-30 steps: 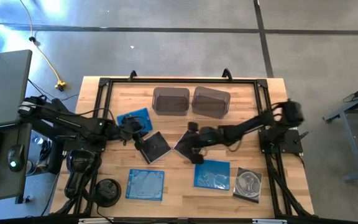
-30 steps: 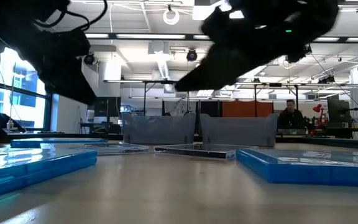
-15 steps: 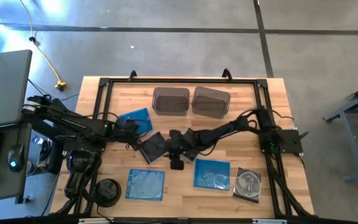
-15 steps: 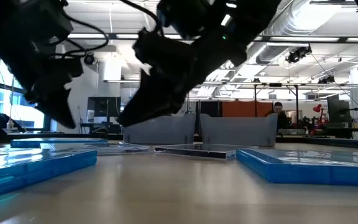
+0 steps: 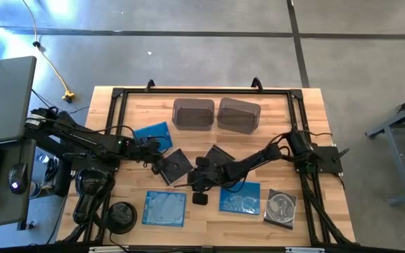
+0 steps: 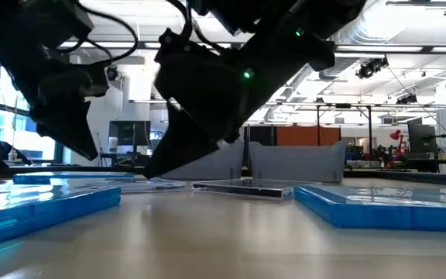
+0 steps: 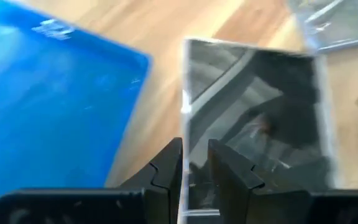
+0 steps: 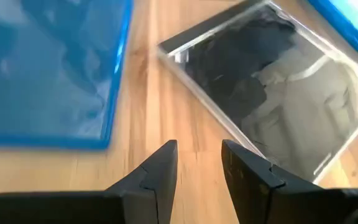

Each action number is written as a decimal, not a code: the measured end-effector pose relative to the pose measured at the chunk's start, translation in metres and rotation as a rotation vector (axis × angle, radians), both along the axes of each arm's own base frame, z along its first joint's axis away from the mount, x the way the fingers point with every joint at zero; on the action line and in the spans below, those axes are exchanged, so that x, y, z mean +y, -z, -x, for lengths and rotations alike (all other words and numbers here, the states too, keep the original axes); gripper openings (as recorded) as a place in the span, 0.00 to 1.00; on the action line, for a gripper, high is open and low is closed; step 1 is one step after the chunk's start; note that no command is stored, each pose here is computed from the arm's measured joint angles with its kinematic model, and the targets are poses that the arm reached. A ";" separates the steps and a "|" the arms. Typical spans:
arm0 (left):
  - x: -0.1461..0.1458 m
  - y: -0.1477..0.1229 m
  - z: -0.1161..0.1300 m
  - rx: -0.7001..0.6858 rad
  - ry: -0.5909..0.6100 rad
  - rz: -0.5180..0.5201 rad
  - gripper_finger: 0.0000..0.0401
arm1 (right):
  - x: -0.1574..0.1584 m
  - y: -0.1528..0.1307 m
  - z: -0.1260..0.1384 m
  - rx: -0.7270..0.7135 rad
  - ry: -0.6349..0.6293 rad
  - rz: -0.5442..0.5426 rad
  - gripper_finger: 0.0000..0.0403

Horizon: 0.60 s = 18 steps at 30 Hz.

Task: Pick & place jewel cases by type
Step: Put the top left black CD case into the left black bin

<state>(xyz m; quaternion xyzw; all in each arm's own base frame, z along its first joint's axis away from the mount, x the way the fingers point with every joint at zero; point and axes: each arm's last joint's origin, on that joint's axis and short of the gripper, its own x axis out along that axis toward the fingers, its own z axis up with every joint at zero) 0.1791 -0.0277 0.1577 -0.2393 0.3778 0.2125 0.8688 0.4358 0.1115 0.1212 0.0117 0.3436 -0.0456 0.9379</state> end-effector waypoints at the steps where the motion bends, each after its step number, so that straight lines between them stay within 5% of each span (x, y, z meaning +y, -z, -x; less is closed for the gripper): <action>1: -0.001 -0.001 -0.002 -0.019 0.013 0.008 0.19 | -0.001 0.000 0.000 -0.002 0.024 -0.021 0.30; 11: -0.002 0.005 -0.007 -0.002 0.032 -0.004 0.39 | -0.006 0.000 -0.001 0.001 0.055 -0.022 0.30; 18: 0.000 0.012 -0.009 0.026 -0.018 -0.050 0.48 | -0.004 -0.004 -0.004 -0.037 -0.104 0.128 0.30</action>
